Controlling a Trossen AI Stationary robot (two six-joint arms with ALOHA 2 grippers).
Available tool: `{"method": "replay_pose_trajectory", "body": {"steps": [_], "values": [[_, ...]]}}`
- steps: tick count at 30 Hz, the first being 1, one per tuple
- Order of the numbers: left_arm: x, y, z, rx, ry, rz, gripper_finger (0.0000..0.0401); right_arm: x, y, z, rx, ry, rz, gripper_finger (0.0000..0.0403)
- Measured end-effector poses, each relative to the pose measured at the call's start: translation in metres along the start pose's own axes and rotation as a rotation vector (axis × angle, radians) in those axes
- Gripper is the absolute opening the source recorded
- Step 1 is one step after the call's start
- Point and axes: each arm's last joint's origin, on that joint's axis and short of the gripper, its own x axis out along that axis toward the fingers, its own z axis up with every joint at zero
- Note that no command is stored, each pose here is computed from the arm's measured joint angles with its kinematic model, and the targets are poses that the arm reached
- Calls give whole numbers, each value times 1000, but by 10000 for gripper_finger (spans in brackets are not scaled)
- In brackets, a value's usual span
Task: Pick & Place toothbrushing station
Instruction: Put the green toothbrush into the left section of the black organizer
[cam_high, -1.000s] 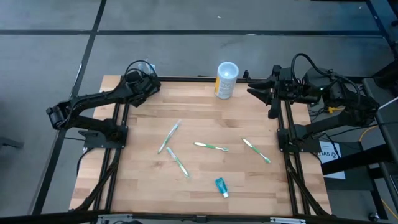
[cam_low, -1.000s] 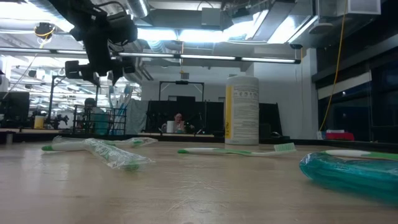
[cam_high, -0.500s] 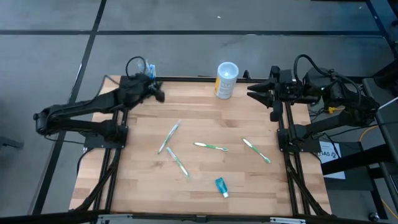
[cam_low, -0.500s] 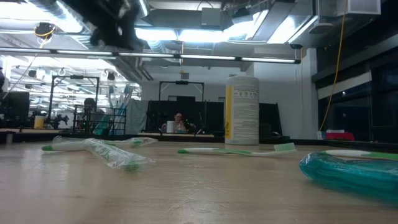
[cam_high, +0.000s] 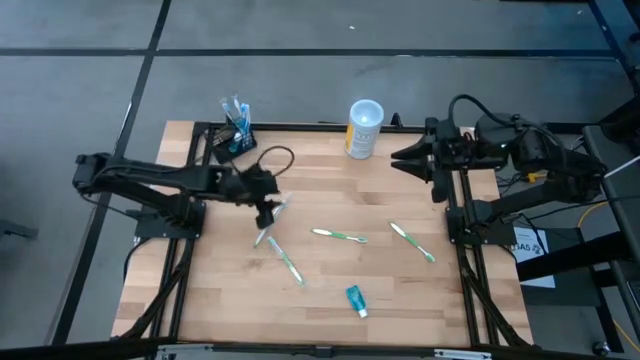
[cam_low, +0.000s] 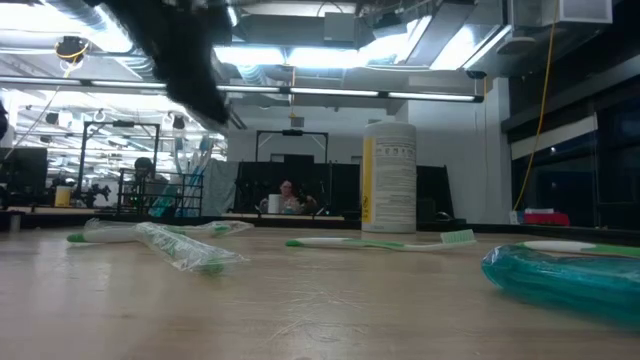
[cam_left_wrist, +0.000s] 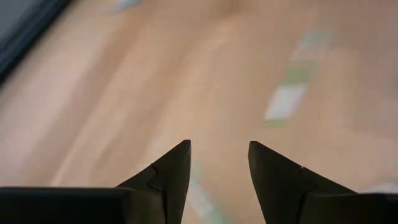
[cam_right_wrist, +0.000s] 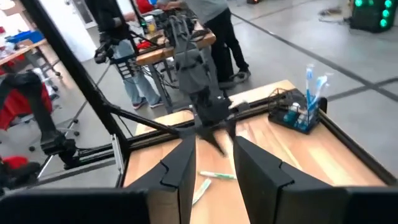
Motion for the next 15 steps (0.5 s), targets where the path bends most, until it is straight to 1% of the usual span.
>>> {"method": "replay_pose_trajectory", "body": {"steps": [1, 2, 3, 5, 7, 9, 11, 13, 15], "values": [[3, 3, -3, -77, 36, 106, 154, 2, 0, 0, 14, -2, -10, 110], [6, 5, -6, -158, 64, 186, 151, 3, 0, 0, 26, -3, -14, 110], [10, 5, -8, -215, 76, 213, 147, 4, 0, 0, 33, -2, -18, 110], [16, 1, -6, -285, 87, 157, 137, 8, 2, -1, 42, -2, -33, 110], [27, -3, -8, -340, 142, 128, 126, 10, 5, -2, 37, -4, -47, 110], [41, -3, -14, -356, 219, 143, 117, 12, 6, -3, 33, -4, -57, 110], [51, -4, -15, -373, 268, 117, 114, 12, 7, -4, 32, -6, -69, 110], [62, -3, -15, -393, 327, 90, 118, 12, 8, -3, 32, -14, -75, 110], [67, 0, -12, -388, 352, 89, 129, 12, 9, -2, 35, -32, -72, 110]]}}
